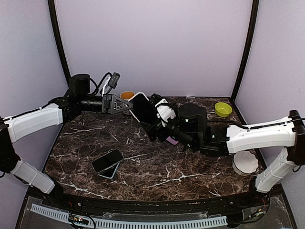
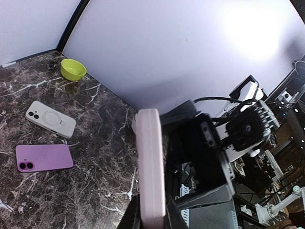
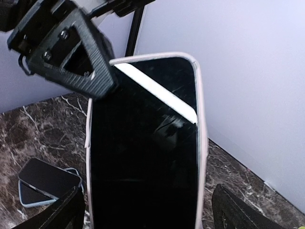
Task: Take the phone out of the phone case
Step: Pass from the right arm to the left
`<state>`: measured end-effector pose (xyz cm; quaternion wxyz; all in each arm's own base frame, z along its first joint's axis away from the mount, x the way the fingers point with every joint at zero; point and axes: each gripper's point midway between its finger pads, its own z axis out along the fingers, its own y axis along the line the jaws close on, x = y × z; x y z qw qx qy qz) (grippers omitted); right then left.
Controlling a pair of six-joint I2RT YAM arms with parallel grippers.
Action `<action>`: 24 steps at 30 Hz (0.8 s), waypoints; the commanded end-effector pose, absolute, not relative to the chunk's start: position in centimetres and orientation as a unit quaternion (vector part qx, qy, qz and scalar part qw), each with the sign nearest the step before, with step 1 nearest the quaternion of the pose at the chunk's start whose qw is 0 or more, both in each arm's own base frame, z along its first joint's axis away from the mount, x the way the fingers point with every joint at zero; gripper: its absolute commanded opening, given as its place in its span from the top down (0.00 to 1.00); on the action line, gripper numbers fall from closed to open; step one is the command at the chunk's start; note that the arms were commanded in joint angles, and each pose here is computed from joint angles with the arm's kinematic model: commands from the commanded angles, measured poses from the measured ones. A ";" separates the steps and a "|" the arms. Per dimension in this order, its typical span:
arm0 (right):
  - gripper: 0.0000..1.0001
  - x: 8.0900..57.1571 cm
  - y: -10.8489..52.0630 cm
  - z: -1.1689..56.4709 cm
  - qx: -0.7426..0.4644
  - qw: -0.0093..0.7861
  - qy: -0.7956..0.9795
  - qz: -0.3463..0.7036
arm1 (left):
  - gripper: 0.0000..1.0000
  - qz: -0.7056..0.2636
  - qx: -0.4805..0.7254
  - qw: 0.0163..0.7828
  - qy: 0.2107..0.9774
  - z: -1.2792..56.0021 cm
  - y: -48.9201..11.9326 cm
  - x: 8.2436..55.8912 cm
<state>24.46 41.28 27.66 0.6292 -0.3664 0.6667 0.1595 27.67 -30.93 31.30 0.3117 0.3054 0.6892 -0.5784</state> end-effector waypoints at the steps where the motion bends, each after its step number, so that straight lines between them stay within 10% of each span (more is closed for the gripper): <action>1: 0.01 25.7 41.1 33.7 -0.248 0.655 0.675 0.233 | 1.00 -0.558 0.333 0.412 0.639 35.1 -29.7 27.0; 11: 0.02 28.2 39.5 36.7 -0.146 0.591 0.722 0.329 | 1.00 -0.484 0.270 0.543 0.631 38.5 -26.2 29.5; 24: 0.06 25.6 37.8 38.4 -0.144 0.500 0.649 0.554 | 1.00 -0.596 0.106 0.516 0.605 43.9 -24.7 30.3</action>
